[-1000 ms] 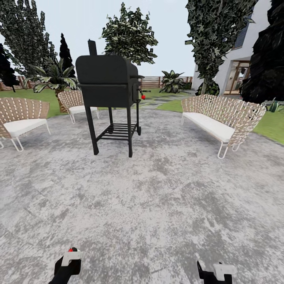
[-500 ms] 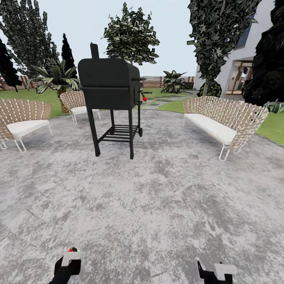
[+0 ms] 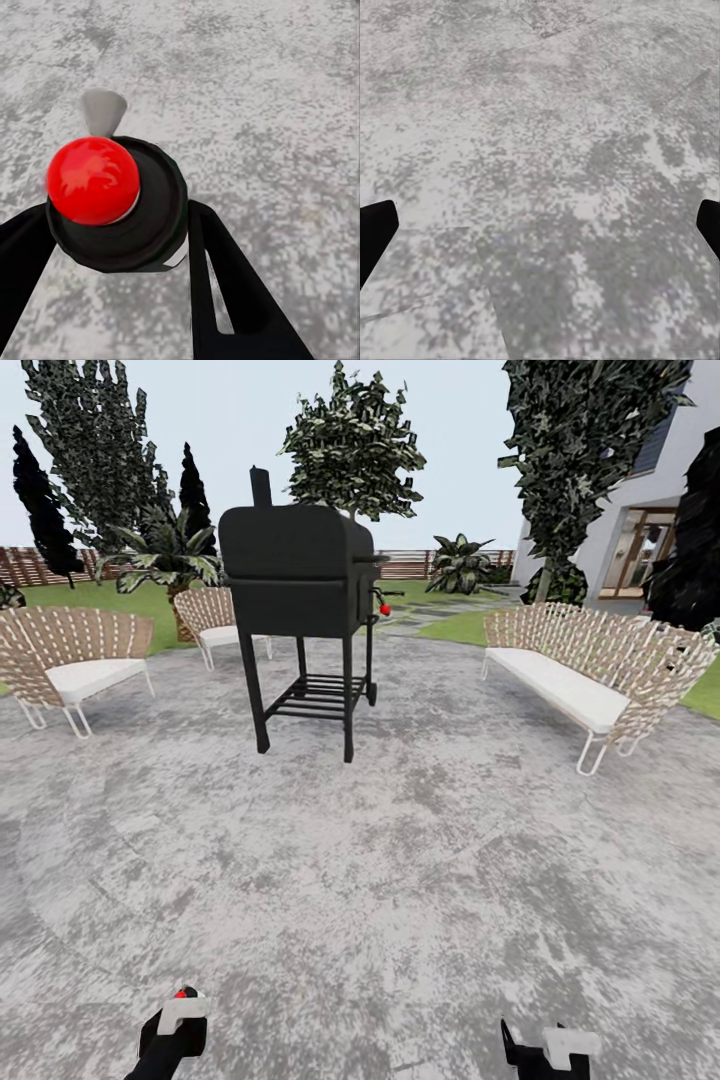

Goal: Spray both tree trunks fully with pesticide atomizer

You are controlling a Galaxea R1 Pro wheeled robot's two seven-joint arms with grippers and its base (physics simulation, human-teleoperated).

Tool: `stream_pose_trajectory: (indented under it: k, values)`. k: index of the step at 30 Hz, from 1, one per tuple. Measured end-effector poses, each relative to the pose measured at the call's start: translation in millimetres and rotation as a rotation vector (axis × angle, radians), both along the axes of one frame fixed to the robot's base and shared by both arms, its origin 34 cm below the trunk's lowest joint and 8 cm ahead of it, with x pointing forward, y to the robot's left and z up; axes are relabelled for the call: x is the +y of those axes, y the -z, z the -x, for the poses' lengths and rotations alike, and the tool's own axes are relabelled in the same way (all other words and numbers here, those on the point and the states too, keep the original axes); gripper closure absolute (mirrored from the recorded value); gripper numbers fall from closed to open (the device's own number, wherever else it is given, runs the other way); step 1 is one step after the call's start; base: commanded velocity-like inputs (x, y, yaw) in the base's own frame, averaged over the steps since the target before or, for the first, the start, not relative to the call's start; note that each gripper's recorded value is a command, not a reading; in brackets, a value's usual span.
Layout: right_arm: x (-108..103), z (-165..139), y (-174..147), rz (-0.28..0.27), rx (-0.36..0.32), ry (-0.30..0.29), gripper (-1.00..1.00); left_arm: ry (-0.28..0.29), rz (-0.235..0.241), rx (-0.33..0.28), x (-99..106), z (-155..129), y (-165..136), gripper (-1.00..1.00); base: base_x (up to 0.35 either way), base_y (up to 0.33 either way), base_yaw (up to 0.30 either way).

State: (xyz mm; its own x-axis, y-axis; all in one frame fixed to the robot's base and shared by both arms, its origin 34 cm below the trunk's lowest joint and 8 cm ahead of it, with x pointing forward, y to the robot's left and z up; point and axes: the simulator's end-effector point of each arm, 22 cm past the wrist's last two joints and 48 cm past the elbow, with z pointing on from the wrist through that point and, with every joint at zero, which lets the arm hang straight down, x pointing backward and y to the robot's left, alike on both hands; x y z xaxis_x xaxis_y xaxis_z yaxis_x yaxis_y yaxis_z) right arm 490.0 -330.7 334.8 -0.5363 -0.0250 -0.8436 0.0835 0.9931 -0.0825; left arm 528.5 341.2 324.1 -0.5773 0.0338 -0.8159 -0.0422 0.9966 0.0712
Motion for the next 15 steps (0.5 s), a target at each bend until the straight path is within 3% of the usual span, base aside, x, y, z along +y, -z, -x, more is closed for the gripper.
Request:
stream_pose_trajectory:
  k: [15]
  values:
    - [0.7, 0.7, 0.9, 0.000, 0.003, -0.002, -1.00, -0.007, -0.002, 0.000, 1.4, 0.3, 0.0, 1.00, 0.236, -0.184, 0.000]
